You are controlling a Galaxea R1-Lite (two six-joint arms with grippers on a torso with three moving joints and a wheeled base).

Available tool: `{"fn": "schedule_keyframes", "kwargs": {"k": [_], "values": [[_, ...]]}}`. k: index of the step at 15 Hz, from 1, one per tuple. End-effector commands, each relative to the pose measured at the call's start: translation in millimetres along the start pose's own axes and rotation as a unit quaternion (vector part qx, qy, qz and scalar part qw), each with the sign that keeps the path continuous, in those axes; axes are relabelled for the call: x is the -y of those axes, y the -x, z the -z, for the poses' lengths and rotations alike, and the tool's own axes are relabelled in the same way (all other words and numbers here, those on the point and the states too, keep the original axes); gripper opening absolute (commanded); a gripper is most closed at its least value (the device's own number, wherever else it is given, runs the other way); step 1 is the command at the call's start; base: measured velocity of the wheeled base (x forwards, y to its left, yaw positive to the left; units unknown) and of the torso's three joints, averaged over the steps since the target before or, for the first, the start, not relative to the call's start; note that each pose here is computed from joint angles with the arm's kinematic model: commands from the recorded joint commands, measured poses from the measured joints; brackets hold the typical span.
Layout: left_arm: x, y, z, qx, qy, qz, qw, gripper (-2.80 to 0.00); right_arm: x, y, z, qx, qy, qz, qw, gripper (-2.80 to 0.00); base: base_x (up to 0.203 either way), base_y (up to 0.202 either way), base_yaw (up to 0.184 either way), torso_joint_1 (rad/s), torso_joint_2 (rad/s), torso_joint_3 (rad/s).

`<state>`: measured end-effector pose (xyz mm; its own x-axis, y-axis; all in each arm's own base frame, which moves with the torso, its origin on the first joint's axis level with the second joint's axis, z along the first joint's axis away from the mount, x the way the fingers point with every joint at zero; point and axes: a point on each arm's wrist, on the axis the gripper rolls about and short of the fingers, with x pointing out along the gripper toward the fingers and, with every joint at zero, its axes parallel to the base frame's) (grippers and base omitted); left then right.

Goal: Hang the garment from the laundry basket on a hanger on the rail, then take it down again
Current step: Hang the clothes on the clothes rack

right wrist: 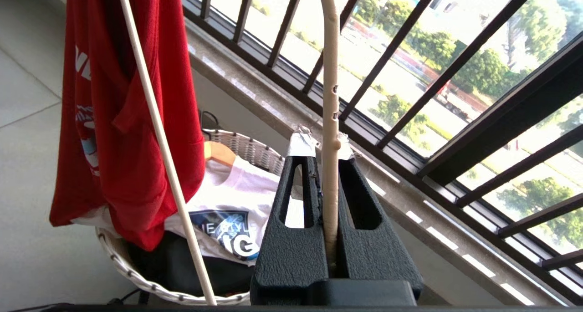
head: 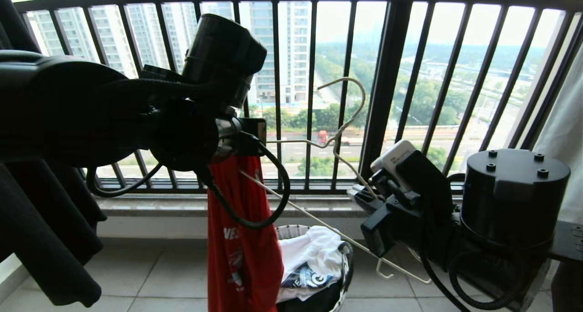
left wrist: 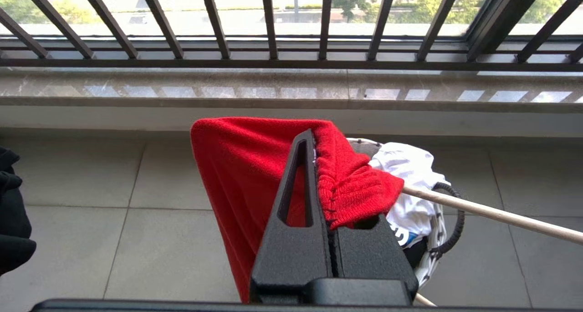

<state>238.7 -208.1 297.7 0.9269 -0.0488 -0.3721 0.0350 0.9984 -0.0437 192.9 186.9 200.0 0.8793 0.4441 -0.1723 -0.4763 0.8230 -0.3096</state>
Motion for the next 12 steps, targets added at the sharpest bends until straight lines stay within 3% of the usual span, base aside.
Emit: {"fn": "schedule_keyframes", "kwargs": {"k": [1, 5, 7, 10, 12], "values": [[5.1, 15.5, -16.8, 0.01, 0.038, 0.011, 0.9992, -2.8, 0.8, -3.0, -1.1, 0.005, -0.003, 0.016, 1.0, -2.8, 0.0, 0.0, 0.0, 0.0, 0.0, 0.0], [16.9, 33.6, -24.3, 0.0, 0.1, 0.033, 0.9945, -2.8, -2.6, -9.2, 3.8, -0.004, -0.001, 0.015, 1.0, -2.8, 0.0, 0.0, 0.0, 0.0, 0.0, 0.0], [18.2, 35.2, -17.6, -0.016, 0.111, 0.045, 0.9927, -2.8, -5.0, -15.2, 4.0, 0.002, -0.004, 0.015, 1.0, -2.8, 0.0, 0.0, 0.0, 0.0, 0.0, 0.0], [8.7, 54.7, -26.2, -0.058, 0.13, 0.163, 0.9763, -2.8, -11.4, -25.8, 11.5, -0.005, -0.012, 0.012, 1.0, -2.8, 0.0, 0.0, 0.0, 0.0, 0.0, 0.0], [9.6, 53.5, -24.6, -0.067, 0.137, 0.169, 0.9737, -2.8, -11.8, -27.0, 9.6, 0.003, -0.024, 0.013, 1.0, -2.8, 0.0, 0.0, 0.0, 0.0, 0.0, 0.0]]}}
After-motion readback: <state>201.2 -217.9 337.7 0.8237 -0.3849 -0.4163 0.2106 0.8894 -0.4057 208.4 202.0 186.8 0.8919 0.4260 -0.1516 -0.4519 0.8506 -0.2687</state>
